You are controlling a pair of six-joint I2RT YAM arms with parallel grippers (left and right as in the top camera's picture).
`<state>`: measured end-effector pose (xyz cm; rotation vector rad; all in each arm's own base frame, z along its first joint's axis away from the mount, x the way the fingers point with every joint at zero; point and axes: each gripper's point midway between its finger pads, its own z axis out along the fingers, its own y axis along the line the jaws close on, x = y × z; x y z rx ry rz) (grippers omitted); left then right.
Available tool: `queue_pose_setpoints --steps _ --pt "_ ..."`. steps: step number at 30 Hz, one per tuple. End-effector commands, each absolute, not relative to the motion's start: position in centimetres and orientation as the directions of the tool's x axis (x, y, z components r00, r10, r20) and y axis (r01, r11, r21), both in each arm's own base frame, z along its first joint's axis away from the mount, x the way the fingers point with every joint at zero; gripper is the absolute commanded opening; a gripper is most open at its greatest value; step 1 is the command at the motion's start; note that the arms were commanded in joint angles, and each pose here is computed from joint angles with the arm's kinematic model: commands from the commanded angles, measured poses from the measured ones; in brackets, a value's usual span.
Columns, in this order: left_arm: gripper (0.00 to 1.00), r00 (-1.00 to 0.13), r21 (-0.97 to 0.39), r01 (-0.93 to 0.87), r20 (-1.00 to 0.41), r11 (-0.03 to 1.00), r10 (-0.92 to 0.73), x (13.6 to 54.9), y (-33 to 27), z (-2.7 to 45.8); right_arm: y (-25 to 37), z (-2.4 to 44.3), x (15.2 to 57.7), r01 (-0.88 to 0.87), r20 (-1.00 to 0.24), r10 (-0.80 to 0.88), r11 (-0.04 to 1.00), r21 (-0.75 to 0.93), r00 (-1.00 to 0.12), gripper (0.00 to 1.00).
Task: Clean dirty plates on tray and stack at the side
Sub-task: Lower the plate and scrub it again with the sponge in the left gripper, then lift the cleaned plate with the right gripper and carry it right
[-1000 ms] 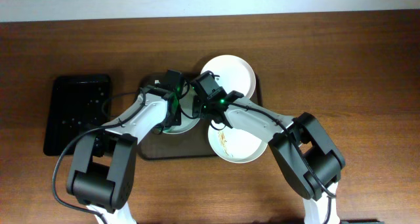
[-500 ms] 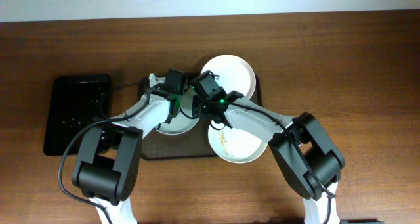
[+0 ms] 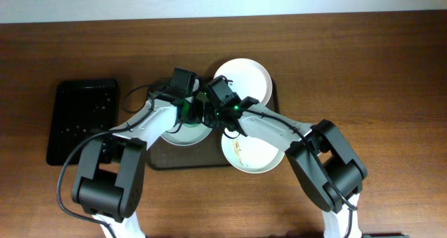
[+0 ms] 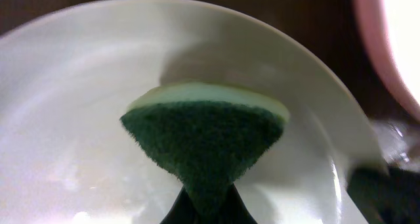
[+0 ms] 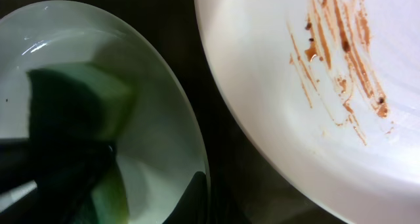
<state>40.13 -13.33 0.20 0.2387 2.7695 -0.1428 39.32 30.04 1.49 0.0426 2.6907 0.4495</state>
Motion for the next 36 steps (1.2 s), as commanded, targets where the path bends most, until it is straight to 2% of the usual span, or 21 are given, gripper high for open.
queue_pose_setpoints --steps 1,9,11,14,15,16,19,21,24,27,31,36 --pt "0.01 -0.962 0.163 -0.154 -0.250 0.975 -0.110 38.4 -5.8 -3.9 30.0 1.4 39.5 -0.032 -0.393 0.098 0.950 0.309 -0.914 0.04" --pt "0.00 -0.935 0.168 -0.243 -0.304 0.955 -0.184 44.2 -3.1 5.8 29.7 1.2 39.2 -0.027 -0.381 0.093 0.954 0.299 -0.920 0.04" --pt "0.00 -0.956 0.072 -0.149 -0.266 0.986 -0.125 44.9 -4.9 10.4 29.8 2.2 39.3 -0.085 -0.407 0.041 0.954 0.287 -0.913 0.04" --pt "0.00 -0.957 -0.102 -0.071 -0.275 0.992 -0.097 45.5 -6.9 16.1 29.9 7.9 39.6 -0.195 -0.510 -0.027 0.941 0.278 -0.860 0.04" --pt "0.00 -0.952 -0.155 -0.062 -0.286 0.986 -0.104 45.8 -7.2 17.4 28.7 10.4 39.8 -0.199 -0.563 -0.038 0.953 0.228 -0.826 0.04" --pt "0.01 -0.948 -0.204 -0.056 -0.296 0.977 -0.116 46.2 -6.8 18.0 26.2 13.8 39.8 -0.182 -0.634 -0.072 0.977 0.110 -0.770 0.04" --pt "0.01 -0.946 -0.202 -0.087 -0.291 0.976 -0.144 46.3 -5.4 17.9 22.6 18.7 39.3 -0.120 -0.731 -0.165 0.986 -0.114 -0.662 0.04" --pt "0.01 -0.945 -0.199 -0.090 -0.292 0.976 -0.147 46.4 -5.3 17.9 20.9 21.9 38.6 0.002 -0.782 -0.281 0.941 -0.339 -0.557 0.04" --pt "0.01 -0.945 -0.199 -0.090 -0.293 0.976 -0.147 46.4 -5.3 17.9 21.5 23.9 37.0 0.106 -0.800 -0.371 0.877 -0.469 -0.472 0.04" --pt "0.01 -0.945 -0.199 -0.090 -0.293 0.976 -0.147 46.4 -5.3 17.9 22.3 25.8 35.4 0.228 -0.814 -0.432 0.811 -0.539 -0.388 0.04" --pt "0.01 -0.946 -0.199 -0.089 -0.290 0.976 -0.145 46.3 -5.3 17.8 23.2 27.8 34.5 0.284 -0.784 -0.517 0.739 -0.611 -0.343 0.04" --pt "0.01 -0.946 -0.198 -0.088 -0.290 0.976 -0.144 46.3 -5.4 17.9 26.1 30.0 34.1 0.249 -0.767 -0.572 0.729 -0.638 -0.291 0.04"
